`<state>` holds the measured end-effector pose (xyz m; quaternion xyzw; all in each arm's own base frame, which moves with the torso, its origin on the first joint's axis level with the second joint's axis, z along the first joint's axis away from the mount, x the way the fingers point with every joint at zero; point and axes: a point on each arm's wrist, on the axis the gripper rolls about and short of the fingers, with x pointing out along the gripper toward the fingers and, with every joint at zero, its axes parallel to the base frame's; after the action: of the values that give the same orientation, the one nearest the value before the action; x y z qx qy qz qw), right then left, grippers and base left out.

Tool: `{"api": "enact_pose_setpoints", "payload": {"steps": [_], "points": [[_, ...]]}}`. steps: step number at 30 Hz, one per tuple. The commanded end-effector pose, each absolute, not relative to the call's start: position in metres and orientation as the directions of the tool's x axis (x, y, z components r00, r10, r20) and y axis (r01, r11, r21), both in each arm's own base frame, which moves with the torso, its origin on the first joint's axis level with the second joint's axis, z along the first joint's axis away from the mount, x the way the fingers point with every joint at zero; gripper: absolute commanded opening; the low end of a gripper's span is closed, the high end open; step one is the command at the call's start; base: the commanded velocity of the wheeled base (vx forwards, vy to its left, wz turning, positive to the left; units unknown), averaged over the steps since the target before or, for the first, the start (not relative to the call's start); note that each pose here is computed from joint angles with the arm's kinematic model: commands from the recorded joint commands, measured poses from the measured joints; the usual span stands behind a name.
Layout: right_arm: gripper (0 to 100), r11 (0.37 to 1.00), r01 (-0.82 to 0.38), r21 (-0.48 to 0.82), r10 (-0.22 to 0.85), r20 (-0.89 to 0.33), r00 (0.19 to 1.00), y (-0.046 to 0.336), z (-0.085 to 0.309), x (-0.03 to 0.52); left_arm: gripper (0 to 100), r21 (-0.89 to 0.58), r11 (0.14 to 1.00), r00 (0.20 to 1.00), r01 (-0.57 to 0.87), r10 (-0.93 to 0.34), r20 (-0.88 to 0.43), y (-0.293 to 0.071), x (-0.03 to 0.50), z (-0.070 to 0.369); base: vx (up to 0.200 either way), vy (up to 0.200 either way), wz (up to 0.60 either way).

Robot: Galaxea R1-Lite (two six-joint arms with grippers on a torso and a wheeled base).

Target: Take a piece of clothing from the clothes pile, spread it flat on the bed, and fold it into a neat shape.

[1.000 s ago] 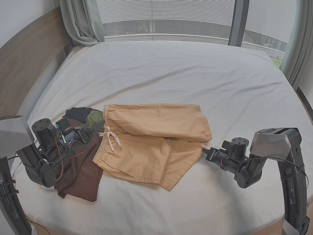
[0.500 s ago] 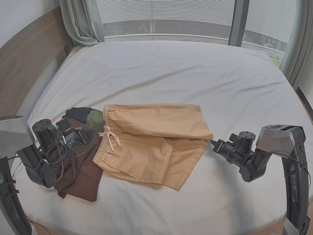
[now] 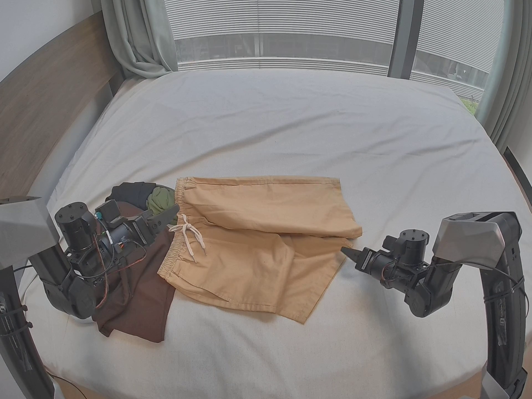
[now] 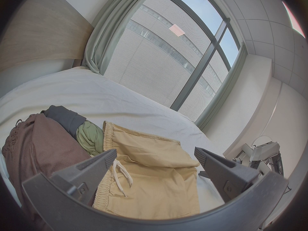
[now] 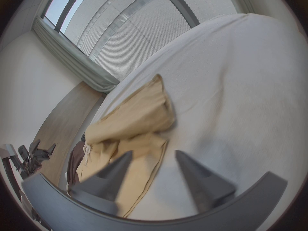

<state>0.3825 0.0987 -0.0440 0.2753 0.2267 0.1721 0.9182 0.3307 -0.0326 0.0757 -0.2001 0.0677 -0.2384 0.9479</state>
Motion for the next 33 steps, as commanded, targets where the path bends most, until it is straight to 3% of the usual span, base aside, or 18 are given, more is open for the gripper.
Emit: {"api": "enact_pose_setpoints", "payload": {"steps": [1, 15, 25, 26, 33], "points": [[100, 0.78, -0.225, 0.583, 0.497, -0.36, 0.79, 0.123, -0.043, 0.365, 100, -0.411, 0.807, 0.878, 0.424, -0.477, -0.031, -0.032, 0.331, 0.076, 0.0, 0.0, 0.0], [100, 0.772, -0.246, 0.586, 0.549, -0.419, 0.723, 0.156, -0.084, 0.356, 100, -0.41, 0.806, 0.878, 0.426, -0.478, -0.028, -0.032, 0.331, 0.077, 0.0, 0.0, 0.0], [100, 0.74, -0.231, 0.631, 0.564, -0.396, 0.724, 0.164, -0.081, 0.358, 100, -0.409, 0.807, 0.879, 0.426, -0.477, -0.026, -0.032, 0.331, 0.077, 0.0, 0.0, 0.0], [0, 0.74, -0.231, 0.631, 0.564, -0.396, 0.724, 0.164, -0.081, 0.358, 100, -0.409, 0.807, 0.879, 0.426, -0.477, -0.026, -0.032, 0.331, 0.077, 0.0, 0.0, 0.0], [0, 0.742, -0.226, 0.632, 0.557, -0.392, 0.732, 0.16, -0.079, 0.359, 100, -0.41, 0.808, 0.88, 0.422, -0.474, -0.029, -0.031, 0.331, 0.076, 0.0, 0.0, 0.0]]}}
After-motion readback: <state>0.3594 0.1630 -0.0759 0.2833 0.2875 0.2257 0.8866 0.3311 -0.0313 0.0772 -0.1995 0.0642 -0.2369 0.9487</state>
